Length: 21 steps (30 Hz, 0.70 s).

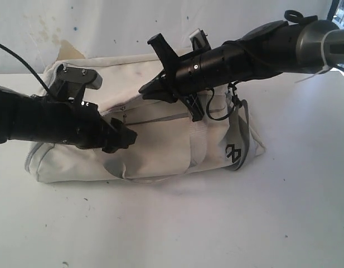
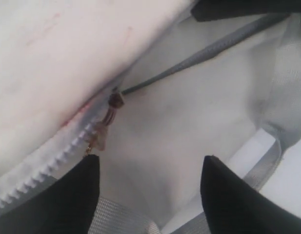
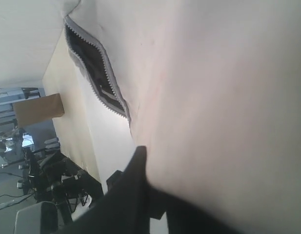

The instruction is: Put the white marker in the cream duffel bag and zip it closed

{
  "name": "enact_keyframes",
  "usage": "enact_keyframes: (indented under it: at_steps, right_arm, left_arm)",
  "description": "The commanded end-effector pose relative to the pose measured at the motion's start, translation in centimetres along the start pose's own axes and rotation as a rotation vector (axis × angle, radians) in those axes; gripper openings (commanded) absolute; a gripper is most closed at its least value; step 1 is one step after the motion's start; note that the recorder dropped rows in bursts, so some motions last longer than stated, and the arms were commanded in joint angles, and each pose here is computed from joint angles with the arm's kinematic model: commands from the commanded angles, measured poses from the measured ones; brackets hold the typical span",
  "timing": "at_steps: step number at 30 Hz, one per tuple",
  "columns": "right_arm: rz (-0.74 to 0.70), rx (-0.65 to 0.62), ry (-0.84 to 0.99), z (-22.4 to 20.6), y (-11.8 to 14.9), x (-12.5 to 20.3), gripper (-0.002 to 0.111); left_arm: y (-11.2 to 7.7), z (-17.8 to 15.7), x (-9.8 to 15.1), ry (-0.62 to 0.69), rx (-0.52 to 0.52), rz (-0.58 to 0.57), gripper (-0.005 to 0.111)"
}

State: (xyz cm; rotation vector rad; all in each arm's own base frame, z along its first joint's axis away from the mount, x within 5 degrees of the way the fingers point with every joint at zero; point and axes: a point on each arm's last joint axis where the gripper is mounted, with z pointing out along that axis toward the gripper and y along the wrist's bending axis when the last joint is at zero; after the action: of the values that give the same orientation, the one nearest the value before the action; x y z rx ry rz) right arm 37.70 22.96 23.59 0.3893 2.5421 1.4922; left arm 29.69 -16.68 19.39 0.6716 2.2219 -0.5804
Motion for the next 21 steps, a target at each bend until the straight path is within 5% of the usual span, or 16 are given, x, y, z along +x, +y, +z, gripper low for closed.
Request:
enact_keyframes:
  at_steps: [1, 21]
  right_arm:
    - [-0.019, -0.032, 0.022, -0.6, 0.7, 0.3, 0.0]
    - [-0.067, -0.037, 0.036, -0.6, 0.7, 0.4, 0.0]
  left_arm:
    - [0.3, 1.3, 1.1, 0.04, 0.006, 0.118, 0.065]
    - [1.4, 3.8, -1.3, -0.025, -0.022, 0.076, 0.064]
